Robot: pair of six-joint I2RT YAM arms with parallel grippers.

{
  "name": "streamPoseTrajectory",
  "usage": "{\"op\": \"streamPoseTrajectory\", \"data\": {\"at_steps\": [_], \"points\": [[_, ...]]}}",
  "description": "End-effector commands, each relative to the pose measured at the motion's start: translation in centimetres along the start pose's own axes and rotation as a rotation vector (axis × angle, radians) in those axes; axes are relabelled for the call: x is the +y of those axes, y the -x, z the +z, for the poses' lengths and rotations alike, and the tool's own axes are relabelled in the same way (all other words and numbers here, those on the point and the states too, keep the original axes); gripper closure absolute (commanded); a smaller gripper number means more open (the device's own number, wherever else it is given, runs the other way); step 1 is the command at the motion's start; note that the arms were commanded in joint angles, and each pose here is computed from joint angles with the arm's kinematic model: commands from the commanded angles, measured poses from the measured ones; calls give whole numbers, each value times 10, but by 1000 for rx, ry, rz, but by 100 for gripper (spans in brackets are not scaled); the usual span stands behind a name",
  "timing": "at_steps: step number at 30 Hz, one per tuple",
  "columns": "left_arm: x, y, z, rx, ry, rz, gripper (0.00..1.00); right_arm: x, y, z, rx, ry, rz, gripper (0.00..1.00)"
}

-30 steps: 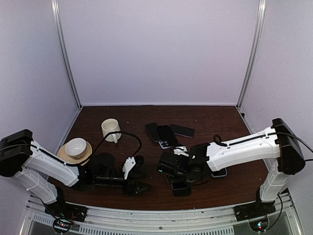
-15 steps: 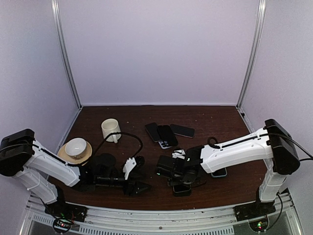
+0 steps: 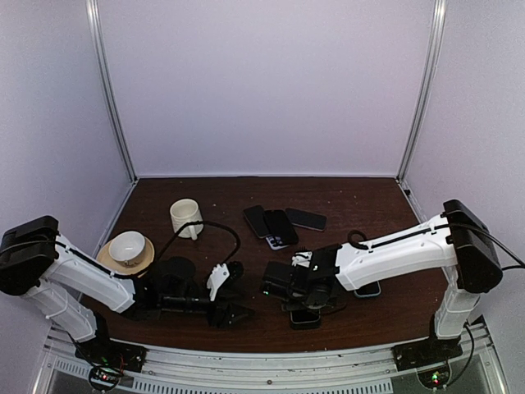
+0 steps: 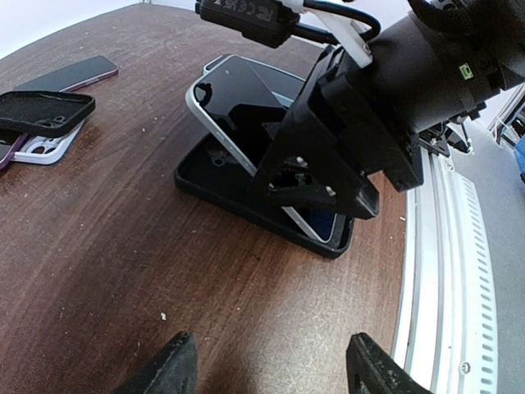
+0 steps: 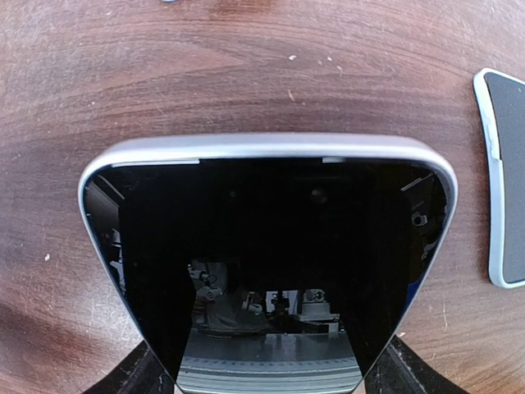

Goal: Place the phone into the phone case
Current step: Install the phone into the phone case.

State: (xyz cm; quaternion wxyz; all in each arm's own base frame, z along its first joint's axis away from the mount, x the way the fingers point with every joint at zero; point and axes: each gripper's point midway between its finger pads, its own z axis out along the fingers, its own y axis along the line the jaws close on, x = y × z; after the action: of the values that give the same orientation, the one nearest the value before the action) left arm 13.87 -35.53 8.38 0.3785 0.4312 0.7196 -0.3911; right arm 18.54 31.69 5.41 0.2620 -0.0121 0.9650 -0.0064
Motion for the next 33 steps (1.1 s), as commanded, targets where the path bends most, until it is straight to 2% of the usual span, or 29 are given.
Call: {"op": "streamPoseTrajectory", "data": {"at_steps": [1, 6, 18, 20, 22, 26, 33], "points": [[-1, 13, 3, -33, 3, 21, 34, -7, 0, -7, 7, -28, 38, 100], [-1, 14, 3, -31, 3, 29, 34, 0, -2, -3, 11, -4, 42, 100], [0, 13, 3, -27, 9, 31, 34, -3, -27, 17, 112, -44, 43, 100], [0, 13, 2, -28, 10, 32, 34, 0, -29, 20, 124, -40, 37, 97], [1, 12, 2, -27, 12, 32, 34, 2, -30, 21, 134, -41, 32, 91], [1, 12, 2, -26, 15, 31, 34, 0, -29, 22, 138, -44, 24, 67], [2, 12, 3, -26, 17, 31, 34, 0, -26, 23, 140, -39, 8, 45]]}}
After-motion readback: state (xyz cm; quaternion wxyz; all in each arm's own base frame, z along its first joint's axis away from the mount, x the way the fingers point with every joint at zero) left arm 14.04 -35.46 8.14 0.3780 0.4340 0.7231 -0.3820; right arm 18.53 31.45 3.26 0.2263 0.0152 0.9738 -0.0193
